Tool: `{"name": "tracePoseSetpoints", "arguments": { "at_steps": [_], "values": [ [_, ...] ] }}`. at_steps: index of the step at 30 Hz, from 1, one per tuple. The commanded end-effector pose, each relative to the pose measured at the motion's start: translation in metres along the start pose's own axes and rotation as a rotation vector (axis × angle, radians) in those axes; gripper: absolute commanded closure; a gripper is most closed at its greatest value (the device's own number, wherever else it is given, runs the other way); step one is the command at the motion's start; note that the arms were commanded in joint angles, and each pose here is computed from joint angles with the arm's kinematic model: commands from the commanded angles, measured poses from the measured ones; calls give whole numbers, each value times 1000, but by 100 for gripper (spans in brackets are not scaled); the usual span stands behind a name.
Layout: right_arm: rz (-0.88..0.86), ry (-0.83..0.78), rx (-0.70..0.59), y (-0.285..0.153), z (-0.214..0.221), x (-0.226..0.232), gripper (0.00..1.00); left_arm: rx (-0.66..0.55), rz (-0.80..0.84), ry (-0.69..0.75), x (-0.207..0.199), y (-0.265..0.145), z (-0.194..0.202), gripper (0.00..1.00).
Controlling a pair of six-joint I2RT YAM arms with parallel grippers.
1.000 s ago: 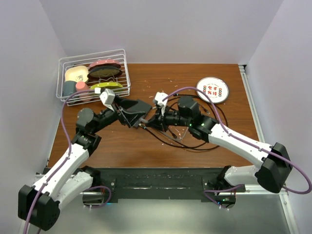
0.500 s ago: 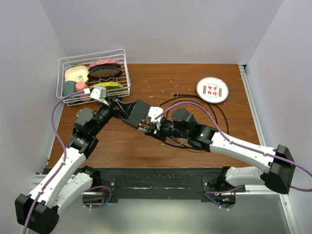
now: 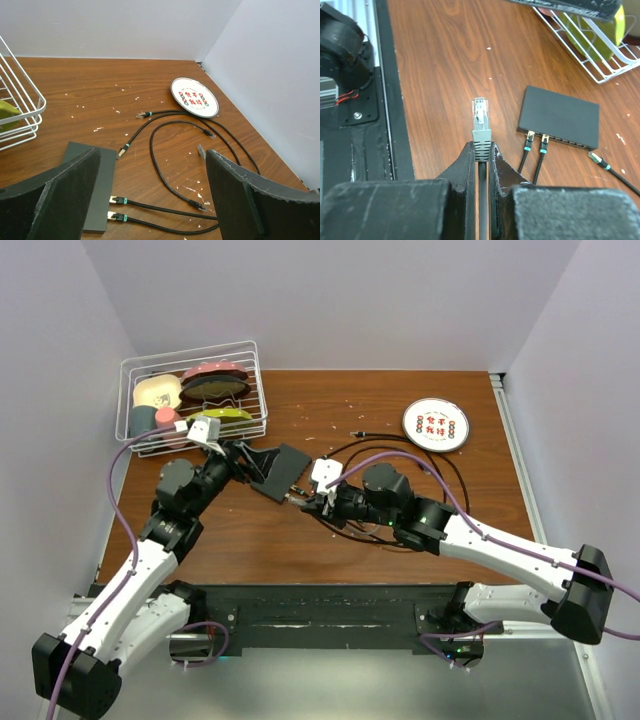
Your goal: Insert the plug into the switch port
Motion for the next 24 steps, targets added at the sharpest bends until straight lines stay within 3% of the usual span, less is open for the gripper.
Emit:
{"name": "tracePoseSetpoints", "arguments": {
  "at_steps": [1,8,14,19,24],
  "values": [
    [71,-8,-7,4,-3,-6,100,-7,47,37,-3,7,-7,10],
    [243,51,34,16,3,-19,100,127,324,20,-16,20,6,15],
    [336,83,51,25,5,-27,100,176,466,13,-21,24,14,19],
    [375,117,19,22,3,-36,100,219,465,13,-18,28,20,24],
    [383,187,46,27,15,-59,100,246,280,-10,-3,38,26,24]
  ]
}}
Point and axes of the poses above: each gripper's point midway between its finger pads, its own y axis out along the fingers, its own x axis along the line the jaws close on, z = x × y, the point moved 10 cm from there along -y, back along the fingers, and after that the axes turned 1 degree about y, right-handed, at the moved point
